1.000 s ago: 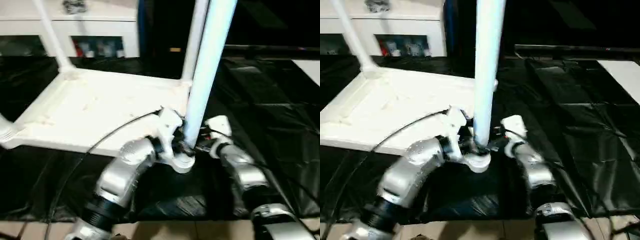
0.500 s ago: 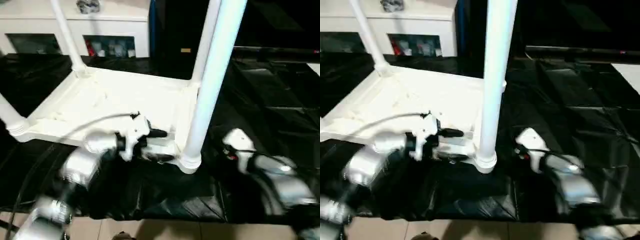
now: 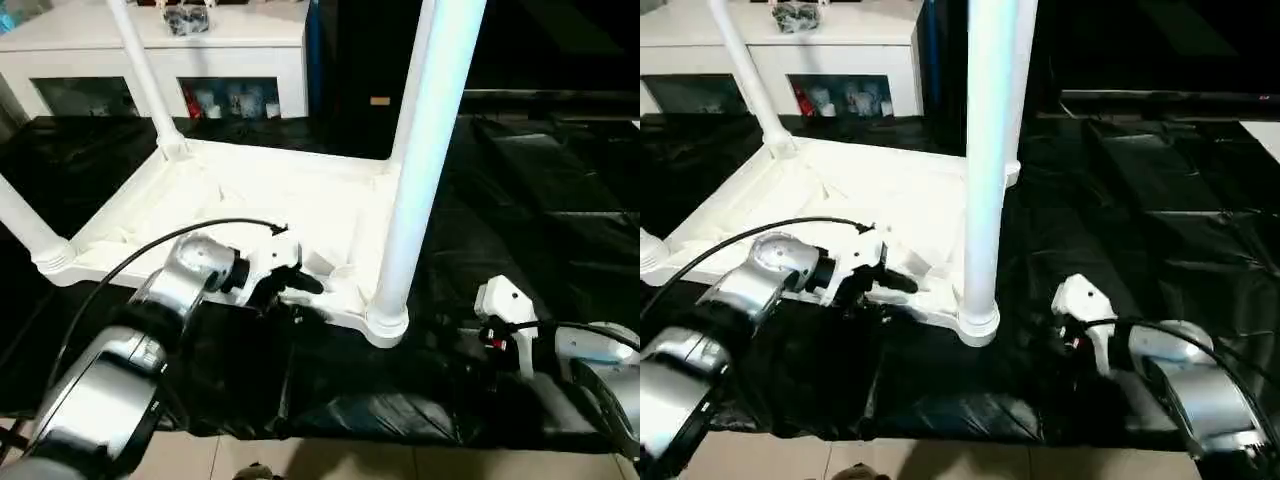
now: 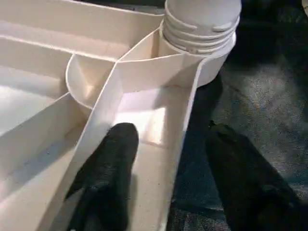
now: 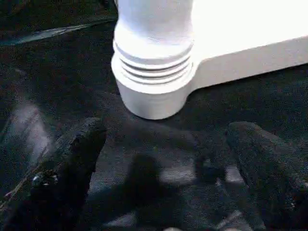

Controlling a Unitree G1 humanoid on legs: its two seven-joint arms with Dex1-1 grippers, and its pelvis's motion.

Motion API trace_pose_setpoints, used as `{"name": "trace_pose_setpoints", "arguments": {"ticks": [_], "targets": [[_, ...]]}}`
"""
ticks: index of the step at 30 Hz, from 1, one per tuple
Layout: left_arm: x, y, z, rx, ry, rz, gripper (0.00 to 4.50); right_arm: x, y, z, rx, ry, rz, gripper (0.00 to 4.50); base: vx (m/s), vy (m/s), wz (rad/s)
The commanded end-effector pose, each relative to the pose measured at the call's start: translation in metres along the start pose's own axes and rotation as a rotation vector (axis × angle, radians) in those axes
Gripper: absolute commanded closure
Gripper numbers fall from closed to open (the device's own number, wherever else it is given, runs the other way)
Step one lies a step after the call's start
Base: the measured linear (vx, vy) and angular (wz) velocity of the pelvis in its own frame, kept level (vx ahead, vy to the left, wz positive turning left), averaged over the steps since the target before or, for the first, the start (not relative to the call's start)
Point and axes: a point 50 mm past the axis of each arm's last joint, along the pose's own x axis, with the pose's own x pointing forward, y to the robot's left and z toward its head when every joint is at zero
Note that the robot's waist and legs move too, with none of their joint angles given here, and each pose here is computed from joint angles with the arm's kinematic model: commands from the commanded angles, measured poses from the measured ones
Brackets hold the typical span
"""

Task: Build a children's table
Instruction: Rotate table base, then rotate leg to tighten

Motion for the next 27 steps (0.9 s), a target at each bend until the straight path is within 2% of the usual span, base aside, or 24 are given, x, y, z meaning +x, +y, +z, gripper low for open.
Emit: {"name": "trace_pose_setpoints", "arguments": {"ticks": [1, 7, 10, 11, 15, 16, 24, 25, 27], "targets": [[-0.0043, 0.0050, 0.0013, 0.013, 0.034, 0.011, 2.25, -0.0040, 0.0008, 0.0038, -0.005, 0.005, 0.000, 0.00, 0.000, 0.000, 0.00], [-0.0064, 0.0066, -0.0015, -0.006, 0.049, 0.001, 2.73, -0.0057, 0.0026, 0.0033, 0.006, 0.015, -0.007, 0.00, 0.000, 0.000, 0.00], [-0.0073, 0.0066, -0.0029, -0.017, 0.056, -0.008, 2.80, -0.0050, 0.0031, 0.0029, 0.010, 0.019, -0.010, 0.00, 0.000, 0.000, 0.00], [-0.0075, 0.0064, -0.0033, -0.019, 0.057, -0.011, 3.05, -0.0048, 0.0036, 0.0028, 0.010, 0.019, -0.010, 0.00, 0.000, 0.000, 0.00], [-0.0086, 0.0062, -0.0039, -0.042, 0.045, -0.028, 3.25, -0.0042, 0.0048, 0.0032, 0.015, 0.020, -0.008, 0.00, 0.000, 0.000, 0.00], [-0.0091, 0.0064, -0.0035, -0.048, 0.035, -0.029, 3.50, -0.0041, 0.0045, 0.0031, 0.015, 0.021, -0.007, 0.00, 0.000, 0.000, 0.00], [-0.0092, 0.0064, -0.0034, -0.048, 0.033, -0.029, 3.50, -0.0041, 0.0045, 0.0031, 0.015, 0.021, -0.007, 0.00, 0.000, 0.000, 0.00], [-0.0099, 0.0067, -0.0036, -0.060, 0.028, -0.030, 3.73, -0.0041, 0.0044, 0.0031, 0.016, 0.023, -0.006, 0.00, 0.000, 0.000, 0.00], [-0.0113, 0.0054, -0.0075, -0.078, 0.033, -0.029, 3.84, -0.0032, 0.0040, 0.0037, 0.013, 0.023, -0.004, 0.00, 0.000, 0.000, 0.00]]}}
